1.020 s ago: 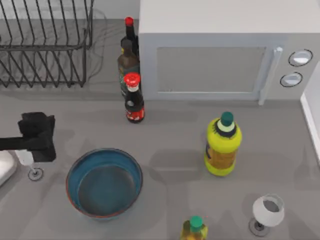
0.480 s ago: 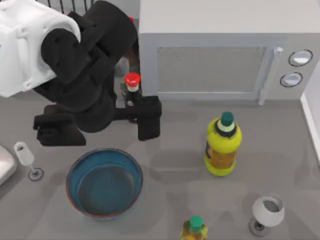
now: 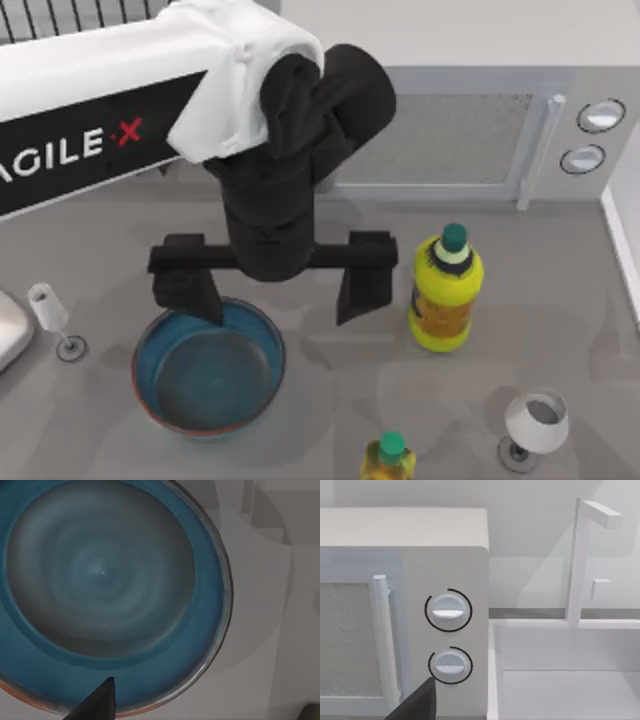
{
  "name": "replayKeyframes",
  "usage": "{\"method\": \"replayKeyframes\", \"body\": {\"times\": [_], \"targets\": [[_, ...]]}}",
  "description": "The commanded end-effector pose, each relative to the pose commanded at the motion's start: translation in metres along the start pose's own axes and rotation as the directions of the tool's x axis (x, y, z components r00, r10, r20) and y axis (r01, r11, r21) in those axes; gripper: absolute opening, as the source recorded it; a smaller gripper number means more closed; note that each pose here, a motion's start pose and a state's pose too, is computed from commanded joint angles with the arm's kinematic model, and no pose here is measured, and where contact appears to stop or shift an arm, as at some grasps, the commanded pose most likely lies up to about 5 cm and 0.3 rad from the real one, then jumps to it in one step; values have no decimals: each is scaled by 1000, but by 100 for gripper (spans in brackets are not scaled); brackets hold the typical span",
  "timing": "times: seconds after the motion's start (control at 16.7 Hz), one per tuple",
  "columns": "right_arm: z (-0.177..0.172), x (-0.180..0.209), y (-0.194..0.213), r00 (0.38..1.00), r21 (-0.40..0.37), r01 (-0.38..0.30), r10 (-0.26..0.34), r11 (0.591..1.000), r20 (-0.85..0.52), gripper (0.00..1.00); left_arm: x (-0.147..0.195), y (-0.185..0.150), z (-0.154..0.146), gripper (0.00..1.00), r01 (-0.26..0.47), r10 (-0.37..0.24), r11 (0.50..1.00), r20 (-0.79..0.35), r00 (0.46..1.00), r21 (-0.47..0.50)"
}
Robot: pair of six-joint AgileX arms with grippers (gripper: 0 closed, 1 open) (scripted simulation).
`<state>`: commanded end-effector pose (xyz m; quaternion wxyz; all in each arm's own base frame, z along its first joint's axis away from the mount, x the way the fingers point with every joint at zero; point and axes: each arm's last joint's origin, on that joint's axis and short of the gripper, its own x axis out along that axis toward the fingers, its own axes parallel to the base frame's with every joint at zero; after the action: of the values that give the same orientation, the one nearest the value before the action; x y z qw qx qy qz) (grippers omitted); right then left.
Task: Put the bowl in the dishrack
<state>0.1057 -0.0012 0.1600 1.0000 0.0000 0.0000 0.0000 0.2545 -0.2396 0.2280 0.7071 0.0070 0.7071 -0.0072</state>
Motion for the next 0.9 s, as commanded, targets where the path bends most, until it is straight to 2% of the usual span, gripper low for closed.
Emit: {"method": "replayKeyframes", "body": {"times": [0.3,0.72,0.9], "targets": [[0,0,0,1000,0,0,0,1000,0,100,5,1,1,100,-1,1,1000,-1,1000,-1],[0,0,0,1000,0,0,0,1000,0,100,82,-2,3,100,7,-7,1000,8,1000,0],[0,0,0,1000,0,0,0,1000,0,100,100,0,0,100,0,0,1000,0,1000,0]]}}
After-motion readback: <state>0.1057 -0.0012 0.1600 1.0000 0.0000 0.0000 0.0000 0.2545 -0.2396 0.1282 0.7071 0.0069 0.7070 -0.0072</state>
